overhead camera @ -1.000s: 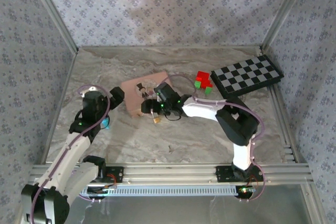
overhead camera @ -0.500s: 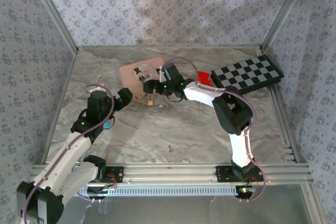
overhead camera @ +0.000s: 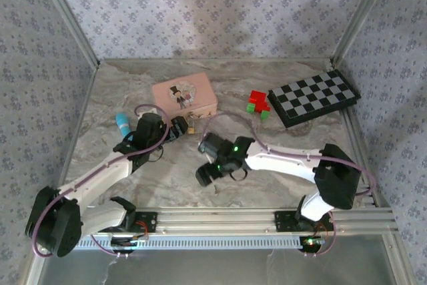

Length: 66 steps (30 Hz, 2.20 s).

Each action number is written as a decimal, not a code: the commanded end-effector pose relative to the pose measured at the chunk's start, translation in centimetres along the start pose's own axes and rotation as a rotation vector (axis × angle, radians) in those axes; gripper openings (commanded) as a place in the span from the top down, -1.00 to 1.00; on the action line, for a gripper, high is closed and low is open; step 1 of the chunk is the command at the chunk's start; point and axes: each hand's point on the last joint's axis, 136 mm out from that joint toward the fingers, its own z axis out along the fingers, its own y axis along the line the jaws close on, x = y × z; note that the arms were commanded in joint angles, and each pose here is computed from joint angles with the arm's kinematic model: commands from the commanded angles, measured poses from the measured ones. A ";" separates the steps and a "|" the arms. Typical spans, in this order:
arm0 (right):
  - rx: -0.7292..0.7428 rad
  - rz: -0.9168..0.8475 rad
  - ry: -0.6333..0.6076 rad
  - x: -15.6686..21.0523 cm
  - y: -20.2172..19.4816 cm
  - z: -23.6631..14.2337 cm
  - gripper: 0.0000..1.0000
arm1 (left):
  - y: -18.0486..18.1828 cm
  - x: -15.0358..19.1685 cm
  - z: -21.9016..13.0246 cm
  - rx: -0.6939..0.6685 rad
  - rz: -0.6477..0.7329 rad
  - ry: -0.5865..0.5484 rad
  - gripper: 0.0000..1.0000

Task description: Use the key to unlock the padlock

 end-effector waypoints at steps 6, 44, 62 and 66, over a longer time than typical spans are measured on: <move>0.231 0.044 0.113 5.4 -1.3 0.3 -0.43 | -3.5 -3.2 0.5 0.059 0.004 -0.082 -1.00; 0.241 0.174 0.179 7.1 -3.3 6.1 0.49 | 0.2 -2.7 -1.2 -0.038 -0.027 -0.141 -0.99; 0.026 -0.003 0.042 3.7 -2.6 2.7 0.44 | 0.3 -2.6 -1.3 -0.035 -0.025 -0.142 -0.99; 0.031 -0.031 0.051 3.7 -1.4 3.0 0.26 | 0.3 -2.7 -1.4 -0.036 -0.024 -0.146 -1.00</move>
